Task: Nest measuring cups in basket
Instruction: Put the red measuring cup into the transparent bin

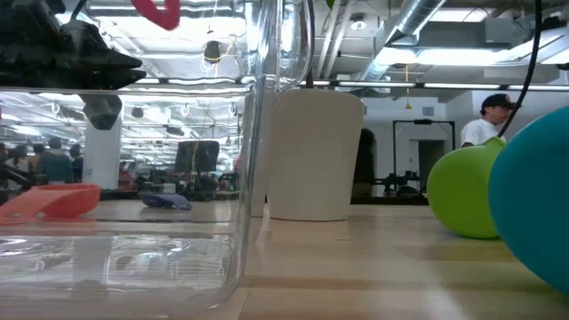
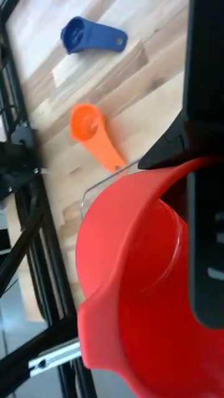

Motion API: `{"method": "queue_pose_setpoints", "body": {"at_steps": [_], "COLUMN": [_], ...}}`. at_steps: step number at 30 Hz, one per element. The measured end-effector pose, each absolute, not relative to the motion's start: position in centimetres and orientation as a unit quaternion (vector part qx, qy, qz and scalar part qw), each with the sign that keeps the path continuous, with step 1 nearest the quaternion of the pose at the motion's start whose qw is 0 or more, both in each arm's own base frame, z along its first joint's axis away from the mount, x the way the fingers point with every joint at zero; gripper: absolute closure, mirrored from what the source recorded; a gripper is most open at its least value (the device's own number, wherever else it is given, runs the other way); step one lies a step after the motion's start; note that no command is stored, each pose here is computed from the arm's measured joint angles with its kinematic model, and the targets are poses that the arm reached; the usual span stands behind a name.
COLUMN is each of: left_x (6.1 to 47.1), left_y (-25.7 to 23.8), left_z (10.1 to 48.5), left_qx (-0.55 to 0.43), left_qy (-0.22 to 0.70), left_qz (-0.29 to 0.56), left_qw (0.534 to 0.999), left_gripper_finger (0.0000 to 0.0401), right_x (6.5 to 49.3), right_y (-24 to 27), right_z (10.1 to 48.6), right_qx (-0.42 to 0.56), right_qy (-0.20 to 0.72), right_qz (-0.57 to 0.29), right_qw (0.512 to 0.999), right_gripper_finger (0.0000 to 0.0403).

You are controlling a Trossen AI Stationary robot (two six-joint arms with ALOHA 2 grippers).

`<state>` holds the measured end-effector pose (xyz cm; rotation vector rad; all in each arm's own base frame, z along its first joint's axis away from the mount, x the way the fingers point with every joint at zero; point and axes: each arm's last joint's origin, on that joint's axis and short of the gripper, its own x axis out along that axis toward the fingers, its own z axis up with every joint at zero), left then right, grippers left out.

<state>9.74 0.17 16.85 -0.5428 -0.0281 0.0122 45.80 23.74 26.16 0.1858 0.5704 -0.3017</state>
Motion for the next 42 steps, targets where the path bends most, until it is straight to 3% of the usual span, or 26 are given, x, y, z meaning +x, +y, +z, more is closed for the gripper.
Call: {"method": "queue_pose_setpoints", "body": {"at_steps": [10,18,42], "left_x": [9.7,9.7,9.7], "left_y": [0.2,0.2,0.2], "left_z": [16.8,16.9,16.9], "left_qx": [-0.268,-0.269,-0.269], "left_qy": [-0.014,-0.014,-0.014], "left_qz": [0.006,0.006,0.006], "left_qw": [0.963,0.963,0.963], "left_gripper_finger": [0.0342,0.0342,0.0342], "right_x": [45.3,46.3,47.4], "right_y": [23.7,23.7,21.3], "right_z": [25.5,22.1,22.0], "right_qx": [0.102,0.089,0.134], "right_qy": [0.312,0.350,0.399], "right_qz": [-0.155,-0.150,-0.105], "right_qw": [0.932,0.920,0.901], "right_gripper_finger": [0.0396,0.0396,0.0361]}}
